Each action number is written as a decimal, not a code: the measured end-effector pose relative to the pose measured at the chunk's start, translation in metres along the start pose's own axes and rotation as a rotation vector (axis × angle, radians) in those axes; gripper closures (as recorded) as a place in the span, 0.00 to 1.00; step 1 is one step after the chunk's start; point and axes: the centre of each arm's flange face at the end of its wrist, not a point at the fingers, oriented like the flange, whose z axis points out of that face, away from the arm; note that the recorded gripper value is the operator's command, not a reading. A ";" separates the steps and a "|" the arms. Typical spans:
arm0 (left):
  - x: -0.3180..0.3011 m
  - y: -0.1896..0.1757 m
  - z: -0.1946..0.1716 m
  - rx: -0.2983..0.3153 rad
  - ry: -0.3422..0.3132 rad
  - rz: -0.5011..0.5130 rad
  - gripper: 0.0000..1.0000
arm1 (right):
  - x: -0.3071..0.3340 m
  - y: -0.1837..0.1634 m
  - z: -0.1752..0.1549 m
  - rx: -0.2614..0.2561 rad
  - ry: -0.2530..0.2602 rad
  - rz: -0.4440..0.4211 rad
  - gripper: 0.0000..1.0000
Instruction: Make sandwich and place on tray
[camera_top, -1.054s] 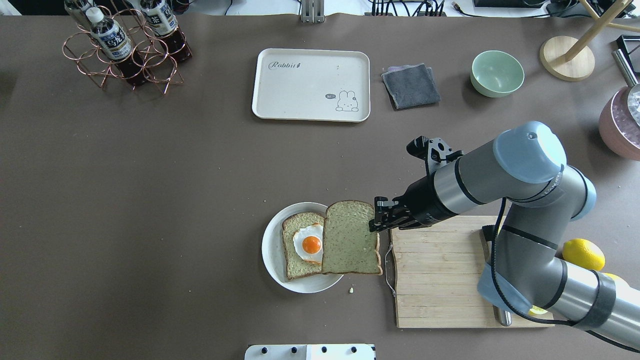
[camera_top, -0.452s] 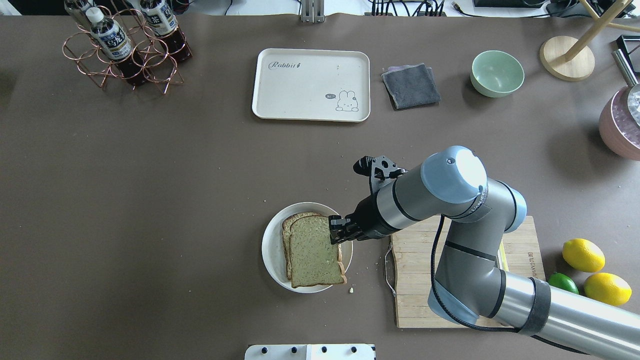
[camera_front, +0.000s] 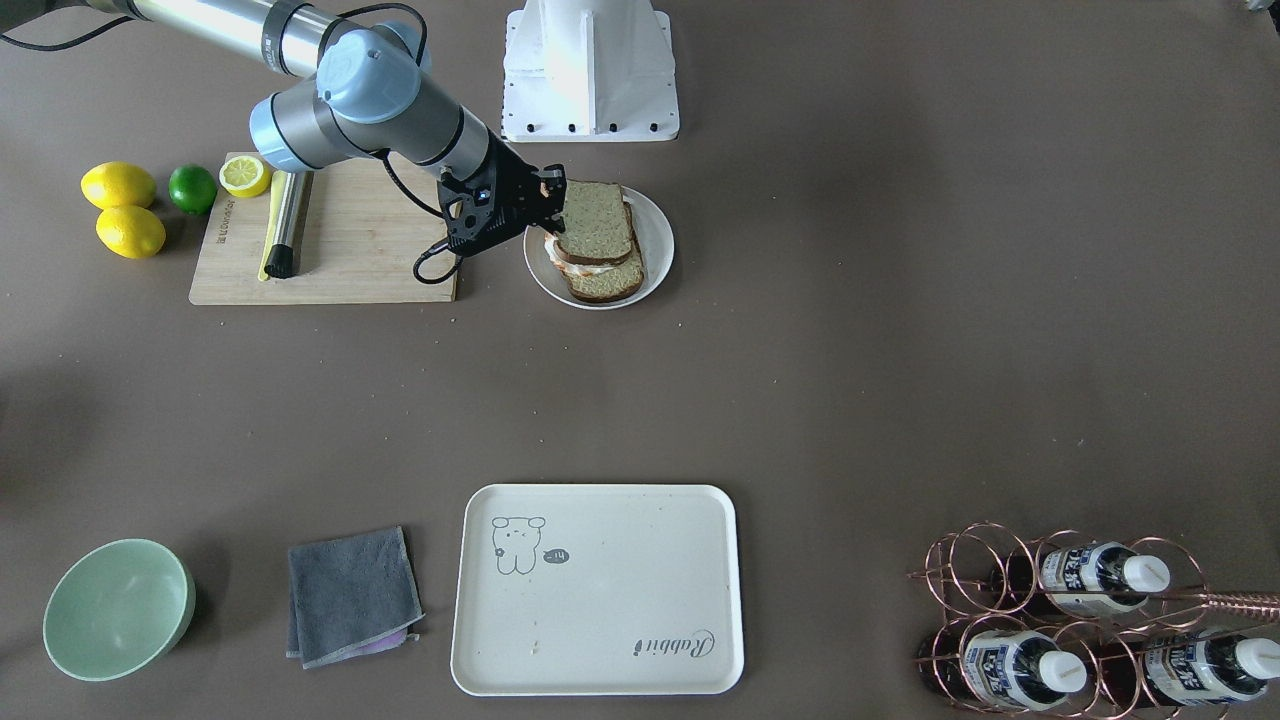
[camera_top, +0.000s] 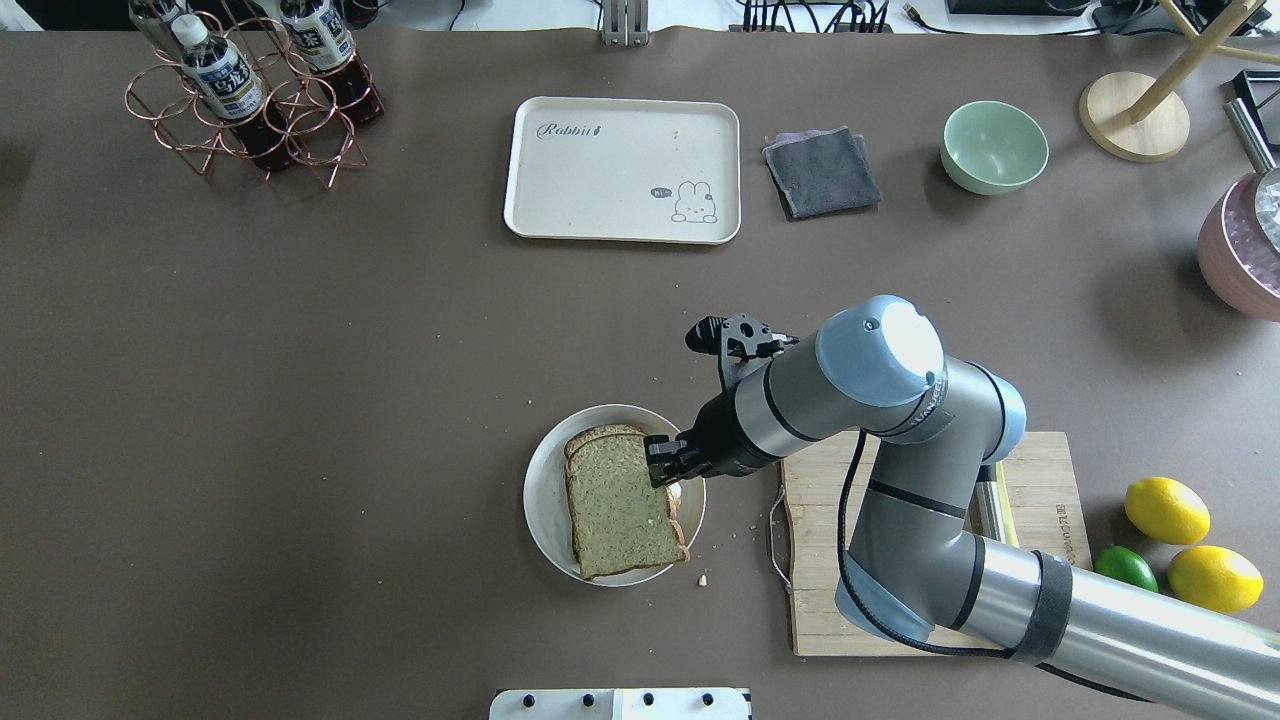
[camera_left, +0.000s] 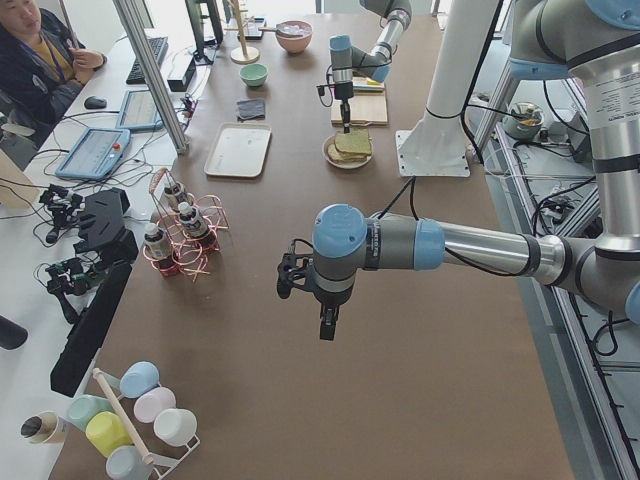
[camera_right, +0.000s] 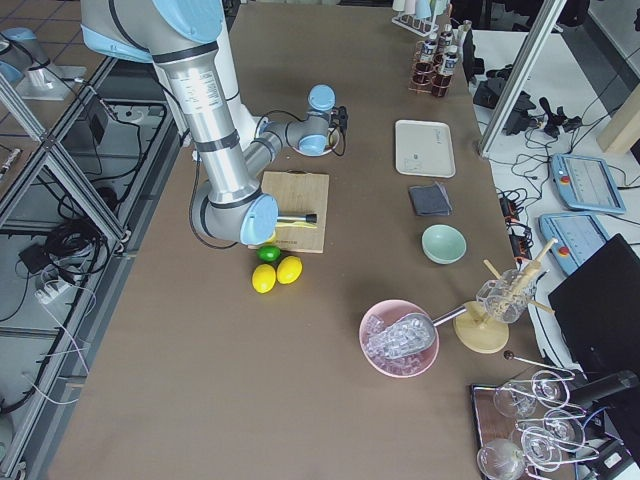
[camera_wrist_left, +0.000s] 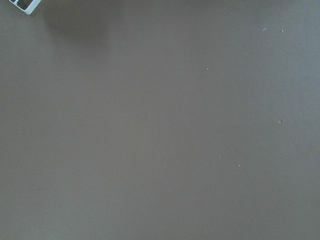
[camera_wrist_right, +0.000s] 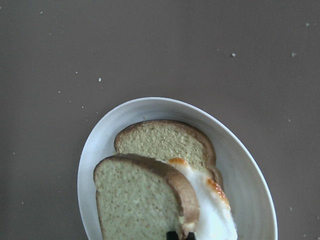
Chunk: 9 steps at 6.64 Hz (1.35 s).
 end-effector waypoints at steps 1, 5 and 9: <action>0.000 0.000 0.000 0.001 -0.001 -0.001 0.02 | 0.001 -0.002 0.004 0.004 -0.014 -0.011 1.00; -0.004 0.017 0.005 0.006 0.000 0.000 0.02 | 0.001 -0.015 0.009 0.022 -0.018 -0.010 1.00; -0.004 0.019 0.009 -0.001 0.004 -0.003 0.02 | 0.005 -0.022 0.008 0.037 -0.010 0.011 0.00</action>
